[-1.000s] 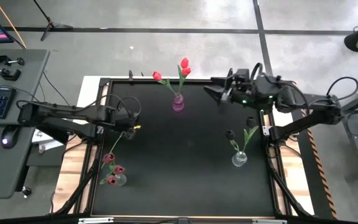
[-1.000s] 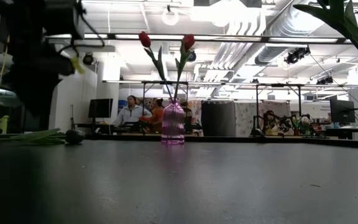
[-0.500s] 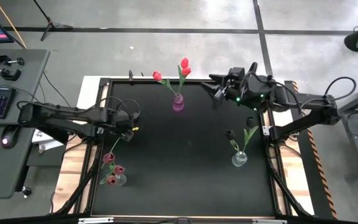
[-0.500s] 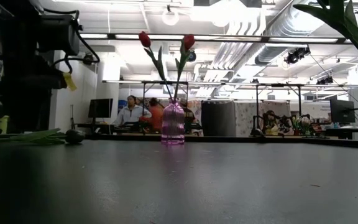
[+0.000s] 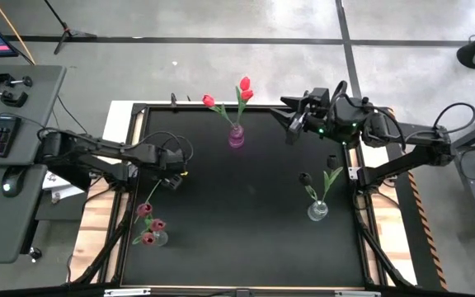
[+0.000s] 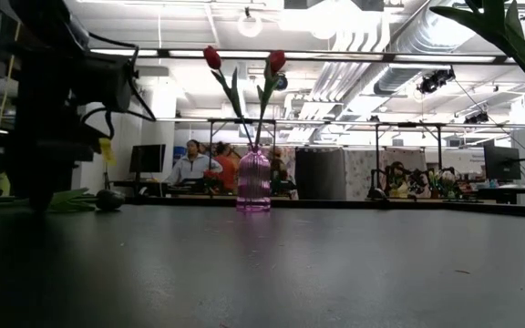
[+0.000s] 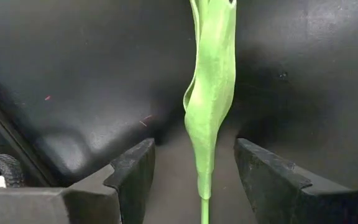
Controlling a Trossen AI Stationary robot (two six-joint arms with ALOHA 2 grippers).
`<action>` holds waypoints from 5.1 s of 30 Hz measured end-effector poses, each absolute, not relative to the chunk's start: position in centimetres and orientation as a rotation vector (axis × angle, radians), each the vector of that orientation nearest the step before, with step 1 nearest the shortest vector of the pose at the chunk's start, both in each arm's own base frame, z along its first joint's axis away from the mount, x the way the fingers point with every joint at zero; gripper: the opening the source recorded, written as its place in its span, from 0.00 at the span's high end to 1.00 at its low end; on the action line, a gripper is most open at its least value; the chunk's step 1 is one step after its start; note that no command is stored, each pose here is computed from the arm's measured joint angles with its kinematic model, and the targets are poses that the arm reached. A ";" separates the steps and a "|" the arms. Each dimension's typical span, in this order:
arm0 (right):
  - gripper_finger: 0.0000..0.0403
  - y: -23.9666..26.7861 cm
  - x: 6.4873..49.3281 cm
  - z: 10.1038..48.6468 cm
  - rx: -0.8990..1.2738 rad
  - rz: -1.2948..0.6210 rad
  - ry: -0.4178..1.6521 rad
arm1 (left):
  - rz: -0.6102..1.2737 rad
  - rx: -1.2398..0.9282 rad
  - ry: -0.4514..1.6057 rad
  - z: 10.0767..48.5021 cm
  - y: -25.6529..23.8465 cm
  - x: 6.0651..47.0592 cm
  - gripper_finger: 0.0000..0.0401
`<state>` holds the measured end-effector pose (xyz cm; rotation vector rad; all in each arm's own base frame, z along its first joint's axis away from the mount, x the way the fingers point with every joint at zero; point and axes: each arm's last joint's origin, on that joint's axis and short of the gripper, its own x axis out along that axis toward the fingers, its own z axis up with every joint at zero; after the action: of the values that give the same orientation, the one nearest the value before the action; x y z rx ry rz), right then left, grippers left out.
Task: Sort flowers into vase by color
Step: Put the black tulip into the right transparent vase
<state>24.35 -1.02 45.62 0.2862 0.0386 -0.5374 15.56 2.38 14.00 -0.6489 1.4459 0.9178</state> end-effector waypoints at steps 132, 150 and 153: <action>0.35 -0.3 17.6 49.4 0.156 -0.453 -0.112 | -0.251 -0.215 -0.365 27.3 -0.4 51.5 1.00; 0.35 -0.2 18.7 48.9 0.157 -0.455 -0.087 | -0.200 -0.226 -0.308 24.0 -0.4 52.5 1.00; 0.35 -0.2 18.7 48.9 0.166 -0.455 -0.087 | -0.198 -0.199 -0.336 24.3 -0.5 52.4 1.00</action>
<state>18.74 -0.23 48.91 0.1656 -0.0875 -0.4548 52.44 -0.47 24.31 -0.1987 -0.3362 -0.1982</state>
